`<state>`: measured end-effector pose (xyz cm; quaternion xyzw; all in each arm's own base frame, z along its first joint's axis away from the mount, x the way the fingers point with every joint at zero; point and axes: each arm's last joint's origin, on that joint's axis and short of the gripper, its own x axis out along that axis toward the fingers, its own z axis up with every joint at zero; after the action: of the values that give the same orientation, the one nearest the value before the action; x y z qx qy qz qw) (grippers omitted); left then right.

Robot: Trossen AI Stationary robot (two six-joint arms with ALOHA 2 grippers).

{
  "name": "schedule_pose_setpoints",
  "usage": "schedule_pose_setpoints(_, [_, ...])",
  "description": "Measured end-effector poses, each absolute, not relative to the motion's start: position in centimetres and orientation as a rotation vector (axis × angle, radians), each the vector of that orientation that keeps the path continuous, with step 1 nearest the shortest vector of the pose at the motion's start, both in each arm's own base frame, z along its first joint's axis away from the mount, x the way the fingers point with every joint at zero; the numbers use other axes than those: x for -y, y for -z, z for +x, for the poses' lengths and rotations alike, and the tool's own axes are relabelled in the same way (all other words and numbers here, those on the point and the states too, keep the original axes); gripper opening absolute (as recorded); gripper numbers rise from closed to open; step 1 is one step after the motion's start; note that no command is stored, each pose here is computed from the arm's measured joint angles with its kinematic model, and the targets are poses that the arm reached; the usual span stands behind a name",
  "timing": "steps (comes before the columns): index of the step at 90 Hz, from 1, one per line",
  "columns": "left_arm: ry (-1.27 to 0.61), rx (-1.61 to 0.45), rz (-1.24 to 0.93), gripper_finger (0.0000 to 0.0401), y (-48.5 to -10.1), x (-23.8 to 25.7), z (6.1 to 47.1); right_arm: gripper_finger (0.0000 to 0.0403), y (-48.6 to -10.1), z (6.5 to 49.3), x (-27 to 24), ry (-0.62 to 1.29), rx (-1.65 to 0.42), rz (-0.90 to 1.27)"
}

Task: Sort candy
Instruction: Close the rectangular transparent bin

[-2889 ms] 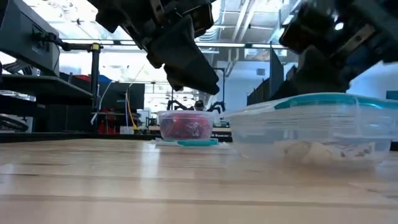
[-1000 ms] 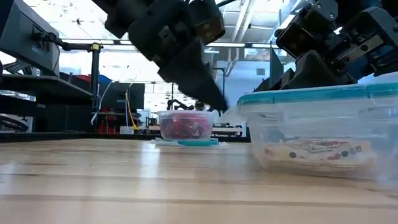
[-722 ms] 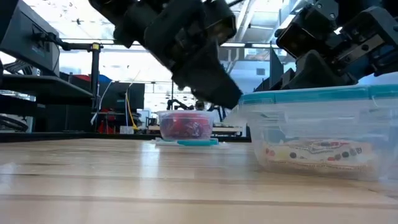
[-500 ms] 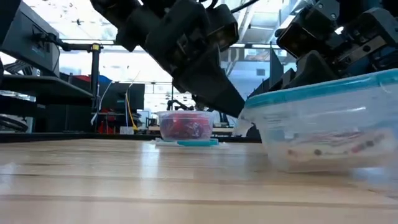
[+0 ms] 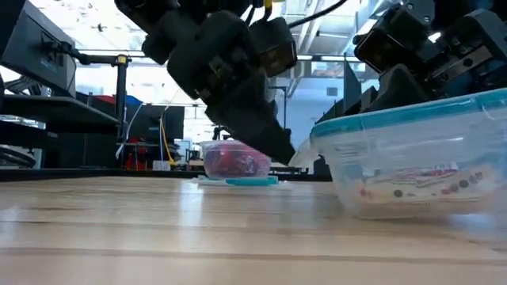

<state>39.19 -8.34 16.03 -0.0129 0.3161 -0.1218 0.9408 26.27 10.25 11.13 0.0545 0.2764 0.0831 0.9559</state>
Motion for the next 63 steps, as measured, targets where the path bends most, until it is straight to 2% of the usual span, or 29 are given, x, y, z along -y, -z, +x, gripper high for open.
schedule_pose_setpoints(20, [0.267,-0.561,-0.031,0.0113,-16.7,8.4,39.6,0.0000,-11.1,26.3,-10.2,-0.150,-0.559,0.106])
schedule_pose_setpoints(63, [0.294,-0.603,-0.039,0.0113,-13.8,8.9,41.2,0.0000,-11.0,26.2,-10.2,-0.157,-0.567,0.098])
